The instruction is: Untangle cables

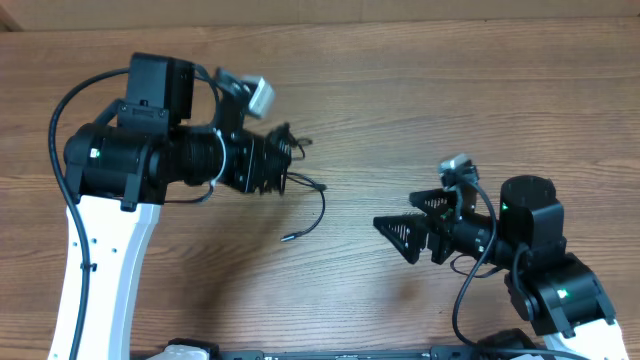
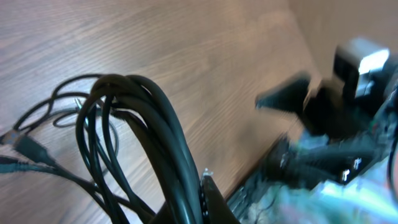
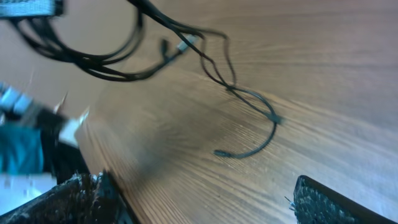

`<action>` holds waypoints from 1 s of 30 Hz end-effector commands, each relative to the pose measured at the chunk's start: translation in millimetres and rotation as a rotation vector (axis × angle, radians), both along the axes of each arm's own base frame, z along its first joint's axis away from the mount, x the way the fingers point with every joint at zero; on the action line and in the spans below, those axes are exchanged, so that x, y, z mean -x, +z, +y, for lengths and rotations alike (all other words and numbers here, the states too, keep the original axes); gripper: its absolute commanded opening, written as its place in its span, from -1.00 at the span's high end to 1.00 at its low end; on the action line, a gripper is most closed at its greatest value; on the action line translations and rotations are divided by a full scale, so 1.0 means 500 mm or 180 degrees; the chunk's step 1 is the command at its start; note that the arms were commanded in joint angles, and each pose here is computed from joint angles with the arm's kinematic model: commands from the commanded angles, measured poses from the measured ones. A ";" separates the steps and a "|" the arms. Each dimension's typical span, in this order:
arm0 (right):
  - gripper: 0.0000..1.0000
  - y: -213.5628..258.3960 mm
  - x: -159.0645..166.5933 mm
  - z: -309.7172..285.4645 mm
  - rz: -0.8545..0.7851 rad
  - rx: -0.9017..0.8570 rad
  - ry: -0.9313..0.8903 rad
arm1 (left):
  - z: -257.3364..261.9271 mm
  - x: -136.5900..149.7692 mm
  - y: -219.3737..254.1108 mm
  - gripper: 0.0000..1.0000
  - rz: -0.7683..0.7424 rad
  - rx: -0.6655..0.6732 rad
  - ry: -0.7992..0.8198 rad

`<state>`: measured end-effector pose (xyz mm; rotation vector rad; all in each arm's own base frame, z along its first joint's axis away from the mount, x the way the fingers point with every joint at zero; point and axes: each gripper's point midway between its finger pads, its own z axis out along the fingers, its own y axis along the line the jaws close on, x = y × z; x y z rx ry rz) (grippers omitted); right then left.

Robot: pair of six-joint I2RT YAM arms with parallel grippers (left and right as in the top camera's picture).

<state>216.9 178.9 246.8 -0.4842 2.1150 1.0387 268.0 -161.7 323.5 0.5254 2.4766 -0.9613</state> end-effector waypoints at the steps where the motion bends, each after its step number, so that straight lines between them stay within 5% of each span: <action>1: -1.00 0.023 -0.004 0.029 -0.0534 0.0075 0.0499 | -0.009 0.044 0.005 0.92 -0.0484 -0.0112 -0.0819; 11: -0.96 -0.003 -0.036 0.170 -0.0754 -0.0150 0.1211 | -0.020 0.084 0.010 0.92 -0.0351 0.0073 -0.1025; 25: -0.46 -0.017 -0.086 0.231 -0.1462 0.0218 0.1069 | -0.052 0.145 0.055 0.92 -0.0229 0.0681 -0.1353; 27: -0.19 -0.039 -0.096 0.232 -0.1387 0.0279 0.1055 | -0.054 0.152 0.060 0.92 -0.0248 0.0740 -0.1413; 29: 0.77 -0.049 -0.099 0.233 -0.1364 0.0306 0.1067 | -0.051 0.152 0.054 0.92 -0.0241 0.0680 -0.1406; 30: 0.92 -0.051 -0.101 0.230 -0.1319 0.0304 0.1041 | -0.046 0.148 0.044 0.92 -0.0245 0.0573 -0.1389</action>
